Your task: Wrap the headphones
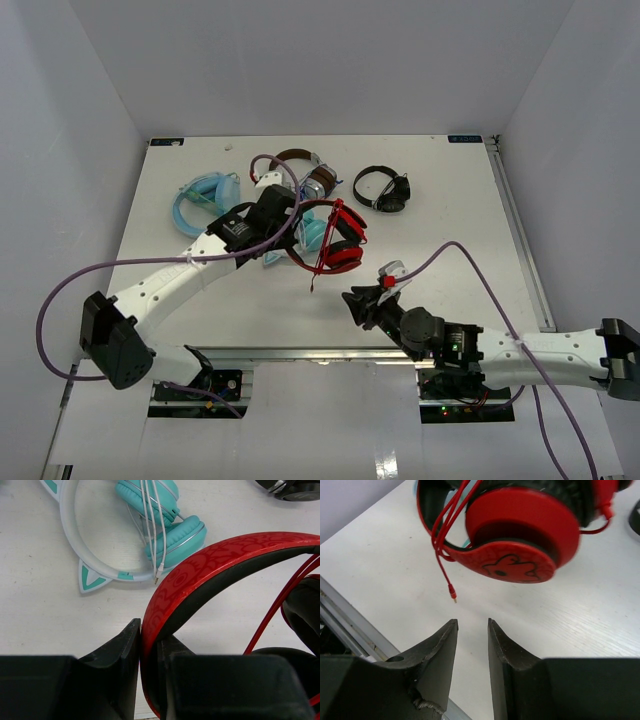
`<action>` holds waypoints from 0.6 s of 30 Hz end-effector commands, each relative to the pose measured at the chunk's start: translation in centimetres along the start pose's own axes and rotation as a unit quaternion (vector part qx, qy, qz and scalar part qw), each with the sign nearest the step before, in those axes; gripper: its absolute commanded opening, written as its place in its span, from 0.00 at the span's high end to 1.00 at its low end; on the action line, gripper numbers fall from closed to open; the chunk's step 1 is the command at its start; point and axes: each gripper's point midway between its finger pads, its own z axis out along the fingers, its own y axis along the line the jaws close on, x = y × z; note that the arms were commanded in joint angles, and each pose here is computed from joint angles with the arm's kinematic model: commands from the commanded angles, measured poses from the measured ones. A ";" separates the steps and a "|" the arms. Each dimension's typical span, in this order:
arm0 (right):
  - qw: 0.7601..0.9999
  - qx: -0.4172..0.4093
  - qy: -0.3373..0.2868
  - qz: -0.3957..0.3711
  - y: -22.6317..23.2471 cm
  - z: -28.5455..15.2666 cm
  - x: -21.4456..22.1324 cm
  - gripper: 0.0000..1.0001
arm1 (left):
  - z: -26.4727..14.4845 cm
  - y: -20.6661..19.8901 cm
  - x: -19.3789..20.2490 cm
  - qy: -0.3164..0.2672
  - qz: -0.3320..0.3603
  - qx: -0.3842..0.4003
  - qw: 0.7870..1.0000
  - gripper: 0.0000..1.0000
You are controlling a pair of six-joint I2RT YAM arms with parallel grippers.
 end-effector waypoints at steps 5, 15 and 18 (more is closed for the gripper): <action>0.996 0.055 -0.065 0.032 -2.9 -2.2 -5.5 0.50 | 2.1 -4.4 -1.8 -0.011 0.047 0.074 0.996 1.00; 0.987 0.110 -0.097 0.058 -5.2 -4.1 -10.8 0.37 | 4.8 -8.4 -1.1 0.005 0.107 0.131 0.986 1.00; 0.986 0.127 -0.092 0.059 -6.2 -4.4 -9.8 0.37 | 5.4 -10.3 -1.3 0.007 0.121 0.155 0.980 1.00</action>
